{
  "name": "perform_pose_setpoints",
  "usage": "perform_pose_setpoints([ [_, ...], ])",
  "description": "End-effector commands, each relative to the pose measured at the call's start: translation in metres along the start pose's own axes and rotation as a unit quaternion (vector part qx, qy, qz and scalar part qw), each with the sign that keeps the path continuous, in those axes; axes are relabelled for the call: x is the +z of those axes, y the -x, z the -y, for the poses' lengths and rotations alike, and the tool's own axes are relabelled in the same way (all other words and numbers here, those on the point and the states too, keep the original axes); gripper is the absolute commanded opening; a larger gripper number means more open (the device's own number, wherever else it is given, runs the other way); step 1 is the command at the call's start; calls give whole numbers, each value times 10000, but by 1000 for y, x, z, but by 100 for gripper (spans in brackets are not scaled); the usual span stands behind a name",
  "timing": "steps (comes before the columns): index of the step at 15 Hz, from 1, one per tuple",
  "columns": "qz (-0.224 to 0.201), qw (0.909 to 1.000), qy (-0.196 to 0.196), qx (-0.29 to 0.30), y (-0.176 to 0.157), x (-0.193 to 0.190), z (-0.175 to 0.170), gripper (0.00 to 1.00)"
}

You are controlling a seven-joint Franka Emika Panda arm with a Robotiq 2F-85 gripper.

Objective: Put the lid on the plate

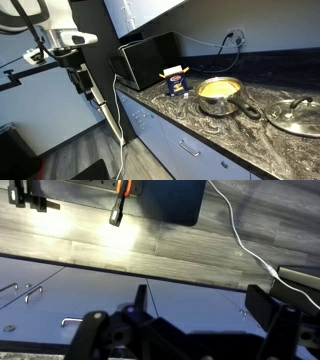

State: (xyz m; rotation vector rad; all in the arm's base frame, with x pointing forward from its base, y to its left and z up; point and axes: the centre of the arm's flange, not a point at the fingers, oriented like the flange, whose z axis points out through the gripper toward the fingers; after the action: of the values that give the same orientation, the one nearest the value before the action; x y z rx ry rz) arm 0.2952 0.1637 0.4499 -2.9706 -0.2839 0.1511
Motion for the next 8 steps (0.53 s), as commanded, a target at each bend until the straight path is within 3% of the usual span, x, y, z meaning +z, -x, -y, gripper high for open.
perform_pose_setpoints([
  [1,0,10000,0,0,0,0,0,100],
  [8,-26,10000,50,-2,0,-1,0,100],
])
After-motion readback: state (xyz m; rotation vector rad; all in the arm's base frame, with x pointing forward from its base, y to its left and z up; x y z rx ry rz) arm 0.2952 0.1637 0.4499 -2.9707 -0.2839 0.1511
